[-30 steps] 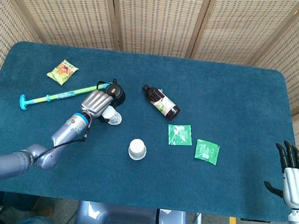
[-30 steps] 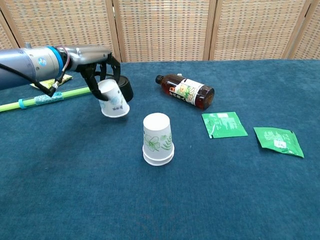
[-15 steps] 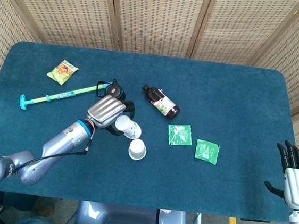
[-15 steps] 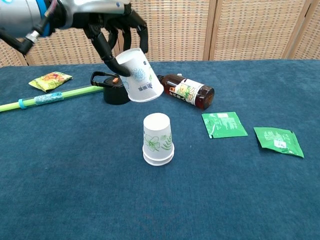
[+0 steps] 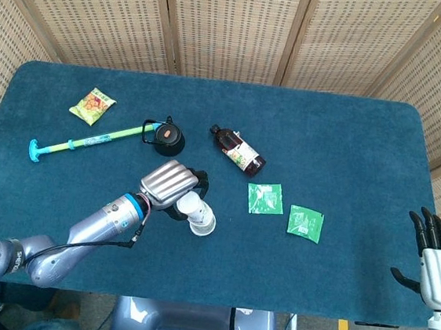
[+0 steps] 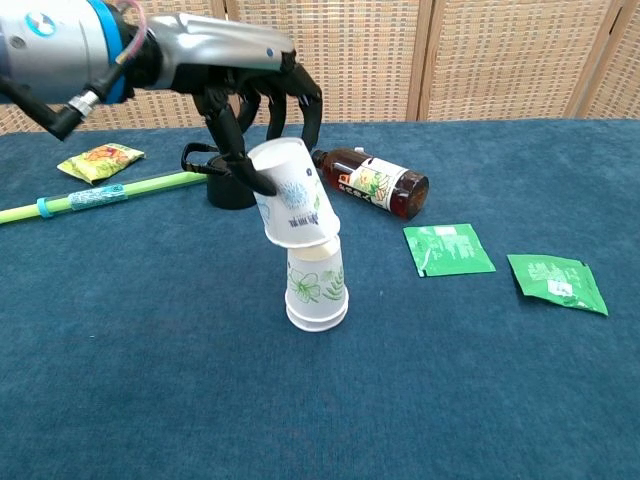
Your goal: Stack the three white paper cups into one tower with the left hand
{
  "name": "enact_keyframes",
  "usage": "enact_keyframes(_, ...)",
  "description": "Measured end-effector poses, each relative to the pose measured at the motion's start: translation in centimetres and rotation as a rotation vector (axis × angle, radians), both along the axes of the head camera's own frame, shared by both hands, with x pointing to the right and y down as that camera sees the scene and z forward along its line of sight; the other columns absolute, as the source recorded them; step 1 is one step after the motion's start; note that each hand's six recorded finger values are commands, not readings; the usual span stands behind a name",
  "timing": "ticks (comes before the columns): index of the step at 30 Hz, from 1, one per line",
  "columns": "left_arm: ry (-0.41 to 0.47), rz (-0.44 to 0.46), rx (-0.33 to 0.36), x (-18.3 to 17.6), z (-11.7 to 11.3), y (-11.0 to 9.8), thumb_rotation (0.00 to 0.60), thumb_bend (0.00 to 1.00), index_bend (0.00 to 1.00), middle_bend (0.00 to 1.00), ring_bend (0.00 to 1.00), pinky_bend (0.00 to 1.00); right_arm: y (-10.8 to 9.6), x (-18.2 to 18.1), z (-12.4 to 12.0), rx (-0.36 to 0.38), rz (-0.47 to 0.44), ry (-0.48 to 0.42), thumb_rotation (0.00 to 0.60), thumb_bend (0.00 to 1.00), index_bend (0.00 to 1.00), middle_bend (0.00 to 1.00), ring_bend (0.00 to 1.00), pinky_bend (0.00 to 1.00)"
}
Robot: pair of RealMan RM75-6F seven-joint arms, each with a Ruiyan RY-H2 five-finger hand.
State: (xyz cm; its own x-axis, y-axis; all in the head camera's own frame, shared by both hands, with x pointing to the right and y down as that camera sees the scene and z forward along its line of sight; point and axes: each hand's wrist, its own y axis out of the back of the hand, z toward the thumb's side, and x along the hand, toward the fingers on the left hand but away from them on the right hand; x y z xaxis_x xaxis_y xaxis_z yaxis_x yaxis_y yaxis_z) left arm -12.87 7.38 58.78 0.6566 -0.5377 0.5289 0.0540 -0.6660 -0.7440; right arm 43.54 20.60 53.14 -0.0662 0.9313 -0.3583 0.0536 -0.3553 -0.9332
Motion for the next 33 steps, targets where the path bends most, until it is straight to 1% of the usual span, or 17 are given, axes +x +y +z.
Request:
enact_keyframes(4,-0.023,0.009,-0.001,0.7,0.9,0.0,0.6,0.37,0.55,0.35,0.45,0.6,0.0,0.1,0.0,-0.002,0.003,0.0,0.6,0.0,0.0,0.0,0.0,0.0)
enact_keyframes(9,-0.035,0.014,0.015,1.4,1.2,-0.1,0.6,0.37,0.55,0.35,0.45,0.6,-0.1,0.2,0.0,-0.001,0.006,-0.002,0.6,0.0,0.0,0.0,0.0,0.0)
enact_keyframes(12,-0.039,0.019,0.015,1.7,1.2,0.0,0.6,0.34,0.54,0.35,0.45,0.59,-0.1,0.2,0.0,0.0,0.007,-0.002,0.6,0.0,0.0,0.0,0.0,0.0)
enact_keyframes(15,-0.045,0.027,0.01,1.9,1.4,0.2,0.6,0.25,0.53,0.34,0.43,0.55,-0.1,0.3,-0.1,0.001,0.008,-0.004,0.6,0.0,0.0,0.0,0.0,0.0)
enact_keyframes(17,-0.05,0.036,0.006,2.1,1.5,0.5,0.6,0.14,0.5,0.29,0.34,0.45,-0.1,0.3,-0.1,0.001,0.008,-0.005,0.6,0.0,0.0,0.0,0.0,0.0)
enact_keyframes(18,-0.055,0.042,0.004,2.1,1.6,0.6,0.6,0.11,0.49,0.26,0.31,0.41,-0.1,0.3,-0.1,0.002,0.008,-0.005,0.6,0.0,0.0,0.0,0.0,0.0)
enact_keyframes(20,-0.071,0.063,0.0,2.2,1.9,1.0,0.6,0.04,0.42,0.17,0.21,0.3,-0.1,0.3,-0.2,0.005,0.008,-0.006,0.6,0.0,0.0,0.0,0.0,0.0)
enact_keyframes(21,-0.077,0.073,-0.002,2.3,1.9,1.2,0.6,0.03,0.37,0.13,0.17,0.27,-0.1,0.3,-0.2,0.005,0.008,-0.006,0.6,0.0,0.0,0.0,0.0,0.0)
enact_keyframes(23,-0.08,0.084,-0.009,2.4,1.8,1.6,0.6,0.0,0.17,0.03,0.04,0.19,-0.1,0.3,-0.3,0.005,0.008,-0.006,0.6,0.0,0.0,0.0,0.0,0.0)
enact_keyframes(25,-0.08,0.089,-0.011,2.5,1.6,1.7,0.6,0.0,0.04,0.0,0.0,0.15,0.0,0.2,-0.2,0.005,0.007,-0.007,0.6,0.0,0.0,0.0,0.0,0.0)
enact_keyframes(26,-0.081,0.091,-0.009,2.4,1.5,1.7,0.6,0.0,0.02,0.0,0.0,0.14,0.0,0.2,-0.2,0.005,0.006,-0.007,0.6,0.0,0.0,0.0,0.0,0.0)
enact_keyframes(28,-0.083,0.093,-0.006,2.3,1.3,1.8,0.6,0.0,0.0,0.0,0.0,0.09,0.0,0.2,-0.3,0.005,0.004,-0.007,0.6,0.0,0.0,0.0,0.0,0.0)
enact_keyframes(31,-0.084,0.091,0.009,2.1,0.9,1.7,0.6,0.0,0.0,0.0,0.0,0.03,0.0,0.1,-0.3,0.005,0.002,-0.008,0.6,0.0,0.0,0.0,0.0,0.0)
enact_keyframes(33,-0.081,0.086,0.027,1.8,0.6,1.5,0.6,0.0,0.0,0.0,0.0,0.0,0.0,0.1,-0.3,0.007,0.001,-0.009,0.6,0.0,0.0,0.0,0.0,0.0)
